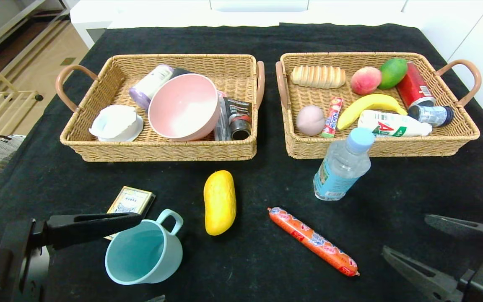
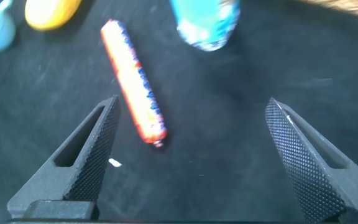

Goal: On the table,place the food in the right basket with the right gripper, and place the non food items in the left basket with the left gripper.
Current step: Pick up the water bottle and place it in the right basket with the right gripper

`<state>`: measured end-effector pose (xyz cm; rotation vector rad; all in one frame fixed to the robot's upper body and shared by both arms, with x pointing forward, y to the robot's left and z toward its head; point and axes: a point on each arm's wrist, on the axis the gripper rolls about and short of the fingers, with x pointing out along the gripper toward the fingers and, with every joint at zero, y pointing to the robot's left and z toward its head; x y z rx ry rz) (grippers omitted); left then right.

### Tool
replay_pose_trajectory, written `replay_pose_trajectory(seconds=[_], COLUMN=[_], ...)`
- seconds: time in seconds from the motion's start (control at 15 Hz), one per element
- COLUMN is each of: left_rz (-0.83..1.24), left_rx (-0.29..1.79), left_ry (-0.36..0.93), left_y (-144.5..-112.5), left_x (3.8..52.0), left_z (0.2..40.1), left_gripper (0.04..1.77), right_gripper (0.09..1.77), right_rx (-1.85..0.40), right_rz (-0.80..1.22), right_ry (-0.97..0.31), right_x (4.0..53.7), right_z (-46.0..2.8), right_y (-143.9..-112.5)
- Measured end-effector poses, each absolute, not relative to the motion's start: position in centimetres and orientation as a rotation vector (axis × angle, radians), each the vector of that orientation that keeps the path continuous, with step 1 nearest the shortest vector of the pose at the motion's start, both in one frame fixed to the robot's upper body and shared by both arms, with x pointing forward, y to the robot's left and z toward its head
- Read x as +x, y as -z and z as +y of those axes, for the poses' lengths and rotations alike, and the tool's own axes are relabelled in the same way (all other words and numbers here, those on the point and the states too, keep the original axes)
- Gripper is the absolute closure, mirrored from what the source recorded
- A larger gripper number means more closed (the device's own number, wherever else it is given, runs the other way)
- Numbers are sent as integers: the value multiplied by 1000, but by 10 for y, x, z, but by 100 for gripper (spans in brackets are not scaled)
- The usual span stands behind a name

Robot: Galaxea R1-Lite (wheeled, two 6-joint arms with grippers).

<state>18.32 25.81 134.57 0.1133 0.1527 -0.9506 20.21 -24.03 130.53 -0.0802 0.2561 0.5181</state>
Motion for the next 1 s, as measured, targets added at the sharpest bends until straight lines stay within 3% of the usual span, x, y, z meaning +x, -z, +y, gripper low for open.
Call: replay_pose_trajectory(seconds=[0.4, 1.0], left_rz=[145, 145], left_rx=[136, 138], left_ry=[951, 949], left_y=[-1345, -1346], left_x=[184, 184], left_z=[257, 257], left_gripper=[9, 9], right_gripper=[16, 16], right_rx=[-111, -31], right_rz=[229, 118], right_ry=[-506, -307], right_x=[216, 243], right_z=[-201, -160], right_y=[-1300, -1319])
